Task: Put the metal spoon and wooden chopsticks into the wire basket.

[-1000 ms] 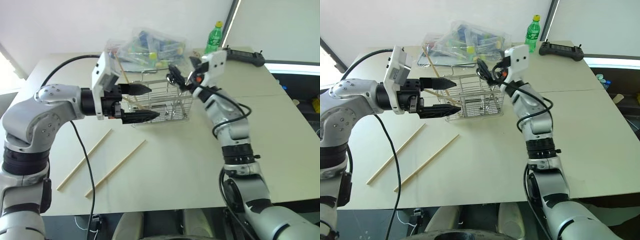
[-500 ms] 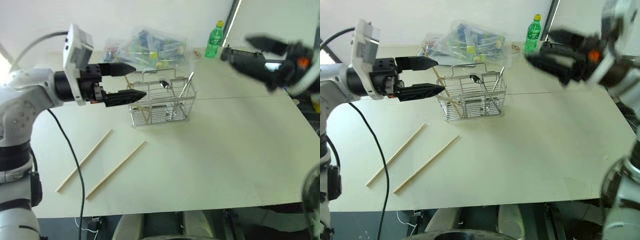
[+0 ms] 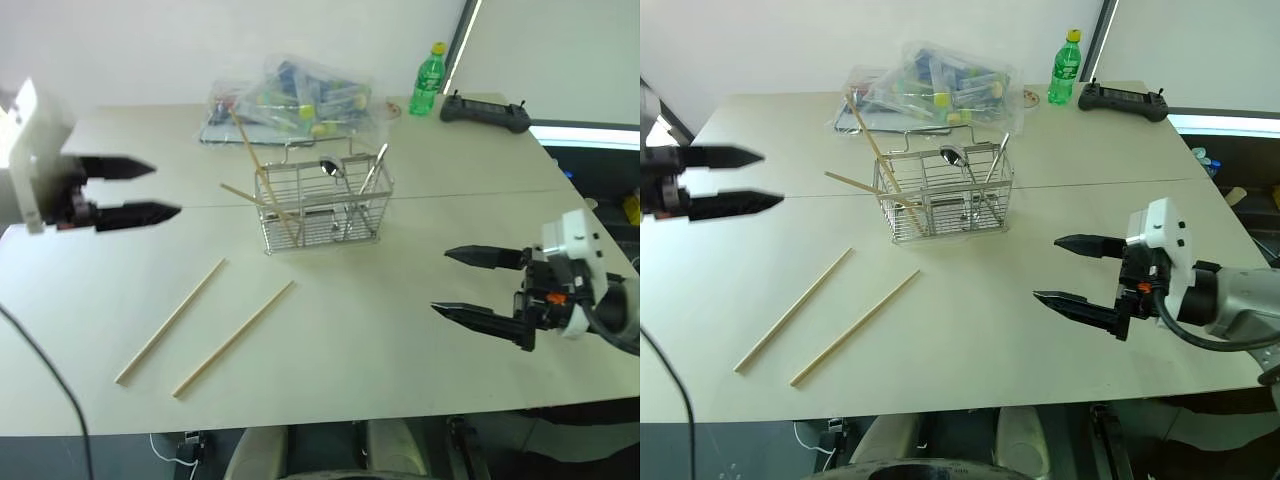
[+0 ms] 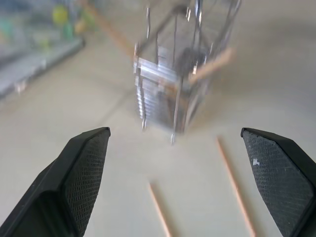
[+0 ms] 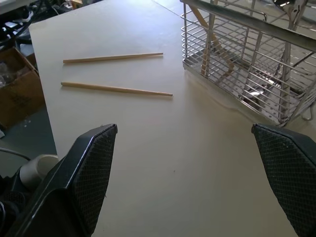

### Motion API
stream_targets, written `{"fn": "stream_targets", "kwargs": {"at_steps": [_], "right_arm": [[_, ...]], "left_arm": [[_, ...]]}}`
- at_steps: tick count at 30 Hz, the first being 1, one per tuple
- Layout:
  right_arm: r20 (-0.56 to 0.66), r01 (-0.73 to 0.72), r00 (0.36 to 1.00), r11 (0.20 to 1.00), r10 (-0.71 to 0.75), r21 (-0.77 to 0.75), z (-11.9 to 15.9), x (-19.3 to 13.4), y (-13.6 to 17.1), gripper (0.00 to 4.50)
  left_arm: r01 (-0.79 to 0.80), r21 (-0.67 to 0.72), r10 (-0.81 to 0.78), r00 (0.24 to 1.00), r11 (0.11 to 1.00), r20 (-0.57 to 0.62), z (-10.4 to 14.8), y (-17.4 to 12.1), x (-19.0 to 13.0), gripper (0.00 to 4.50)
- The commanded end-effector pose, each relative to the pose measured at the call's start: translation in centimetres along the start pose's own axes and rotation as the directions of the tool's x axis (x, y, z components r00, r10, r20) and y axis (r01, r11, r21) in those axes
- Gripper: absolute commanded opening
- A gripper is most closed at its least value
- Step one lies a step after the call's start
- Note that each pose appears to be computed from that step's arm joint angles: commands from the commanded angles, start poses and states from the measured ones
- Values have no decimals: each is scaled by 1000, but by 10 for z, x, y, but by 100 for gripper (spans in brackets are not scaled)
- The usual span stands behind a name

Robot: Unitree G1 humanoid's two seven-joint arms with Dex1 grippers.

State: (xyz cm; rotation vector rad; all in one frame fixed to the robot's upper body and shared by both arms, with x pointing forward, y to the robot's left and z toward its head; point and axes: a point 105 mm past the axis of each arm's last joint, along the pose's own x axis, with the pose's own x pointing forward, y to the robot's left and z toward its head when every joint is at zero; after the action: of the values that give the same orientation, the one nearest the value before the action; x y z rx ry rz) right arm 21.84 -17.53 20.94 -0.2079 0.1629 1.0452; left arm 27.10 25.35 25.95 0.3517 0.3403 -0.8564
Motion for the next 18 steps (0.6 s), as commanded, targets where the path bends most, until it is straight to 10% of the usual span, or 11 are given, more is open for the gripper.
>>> {"fn": "stream_targets", "kwargs": {"at_steps": [1, 18], "right_arm": [[27, 31, 999, 999, -30, -43, 5, 5, 1, 447], [6, -1, 1000, 998, 1, -57, 4, 16, 12, 447]], "left_arm": [[-51, 75, 57, 995, 996, -84, -15, 6, -6, 450], [-61, -19, 54, 965, 998, -258, -88, 24, 104, 450]]}}
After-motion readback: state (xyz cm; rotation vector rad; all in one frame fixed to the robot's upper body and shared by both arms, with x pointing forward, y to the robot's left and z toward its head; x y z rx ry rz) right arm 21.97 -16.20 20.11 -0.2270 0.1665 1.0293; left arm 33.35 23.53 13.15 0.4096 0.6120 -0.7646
